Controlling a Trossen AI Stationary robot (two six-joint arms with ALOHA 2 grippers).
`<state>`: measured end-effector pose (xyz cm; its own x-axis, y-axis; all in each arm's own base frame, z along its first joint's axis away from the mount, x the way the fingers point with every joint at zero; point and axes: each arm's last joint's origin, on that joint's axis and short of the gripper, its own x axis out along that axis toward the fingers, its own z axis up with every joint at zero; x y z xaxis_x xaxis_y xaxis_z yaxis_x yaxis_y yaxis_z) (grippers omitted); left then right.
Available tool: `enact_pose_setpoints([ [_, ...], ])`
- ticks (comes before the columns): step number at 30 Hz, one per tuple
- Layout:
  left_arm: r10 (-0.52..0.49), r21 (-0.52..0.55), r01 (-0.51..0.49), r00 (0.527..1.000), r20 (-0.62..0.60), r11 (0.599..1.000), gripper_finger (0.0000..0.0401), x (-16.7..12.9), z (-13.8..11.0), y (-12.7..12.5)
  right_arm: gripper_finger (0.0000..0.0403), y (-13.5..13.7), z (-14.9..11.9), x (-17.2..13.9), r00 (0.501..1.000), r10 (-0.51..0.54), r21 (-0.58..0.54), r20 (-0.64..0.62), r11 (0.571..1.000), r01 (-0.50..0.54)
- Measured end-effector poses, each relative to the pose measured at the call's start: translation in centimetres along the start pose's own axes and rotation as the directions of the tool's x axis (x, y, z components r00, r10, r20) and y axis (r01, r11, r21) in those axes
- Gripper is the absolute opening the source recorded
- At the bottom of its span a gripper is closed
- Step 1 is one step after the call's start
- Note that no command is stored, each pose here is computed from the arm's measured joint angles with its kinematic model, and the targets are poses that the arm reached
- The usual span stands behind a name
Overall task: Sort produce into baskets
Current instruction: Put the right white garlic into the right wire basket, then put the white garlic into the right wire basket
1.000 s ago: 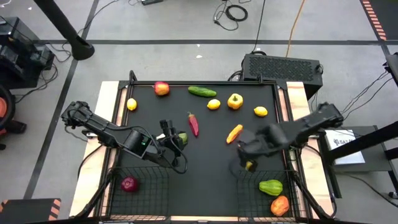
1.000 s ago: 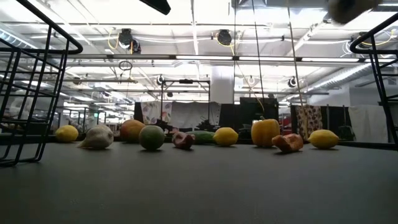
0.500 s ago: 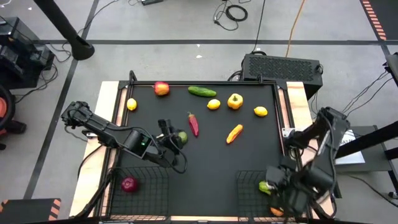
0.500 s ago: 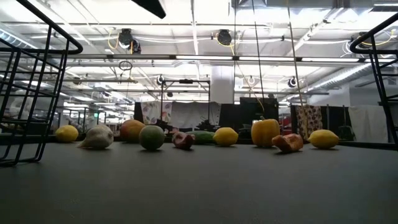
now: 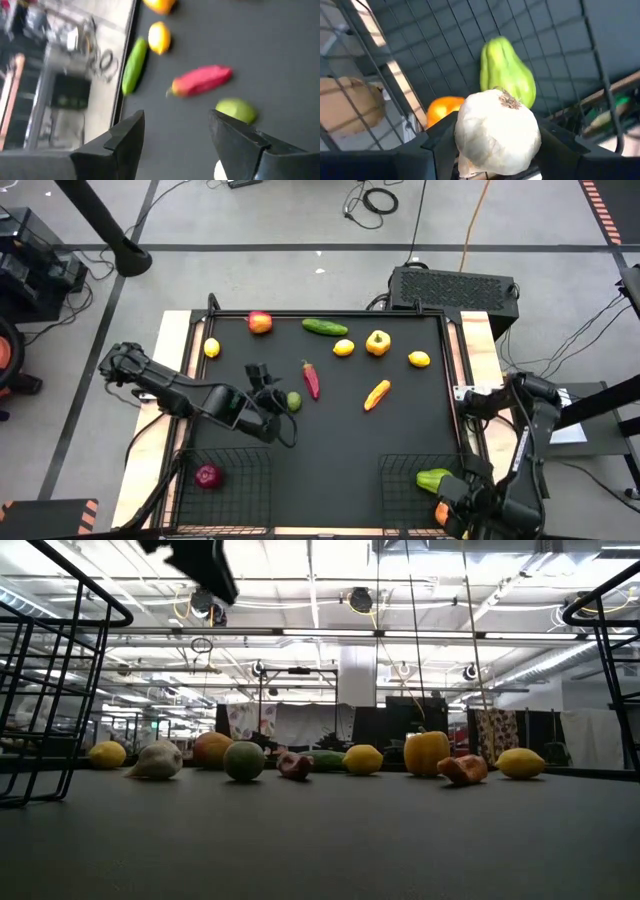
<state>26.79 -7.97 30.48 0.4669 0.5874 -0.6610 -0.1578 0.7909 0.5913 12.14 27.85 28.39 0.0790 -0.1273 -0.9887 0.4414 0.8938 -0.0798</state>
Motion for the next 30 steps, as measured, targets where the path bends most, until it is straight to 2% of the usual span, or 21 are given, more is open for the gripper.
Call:
enact_pose_setpoints([
  [6,-0.074,-0.078,0.063,0.986,-0.15,0.995,0.0226,1.7,-0.8,1.7,0.0228,0.4,-0.9,1.0,0.994,-0.083,0.036,-0.065,0.996,0.085],
  [11,-0.089,-0.112,0.07,0.98,-0.178,0.991,0.0226,2.5,-0.8,2.5,0.0292,-0.1,-0.9,1.1,0.986,-0.147,-0.004,-0.075,0.989,0.147],
  [13,-0.094,-0.123,0.071,0.977,-0.193,0.99,0.0226,2.8,-0.9,2.8,0.0314,0.0,-0.9,1.1,0.988,-0.142,-0.035,-0.064,0.99,0.14],
  [18,-0.148,-0.15,0.113,0.958,-0.244,0.982,0.0226,3.8,-1.5,3.1,0.0335,0.0,-0.1,1.1,0.985,-0.124,-0.121,0.12,0.983,0.139],
  [23,-0.228,-0.239,0.152,0.915,-0.334,0.959,0.0226,5.9,-2.9,3.3,0.0336,0.0,2.0,0.9,0.907,-0.104,-0.15,0.408,0.972,0.179],
  [26,-0.241,-0.263,0.142,0.887,-0.394,0.954,0.023,7.1,-4.2,3.2,0.0336,0.0,2.8,0.8,0.868,-0.105,-0.219,0.485,0.946,0.237],
  [30,-0.28,-0.302,0.156,0.858,-0.431,0.941,0.0259,8.2,-5.2,3.2,0.0335,-0.2,4.0,0.7,0.835,-0.116,-0.263,0.538,0.918,0.297],
])
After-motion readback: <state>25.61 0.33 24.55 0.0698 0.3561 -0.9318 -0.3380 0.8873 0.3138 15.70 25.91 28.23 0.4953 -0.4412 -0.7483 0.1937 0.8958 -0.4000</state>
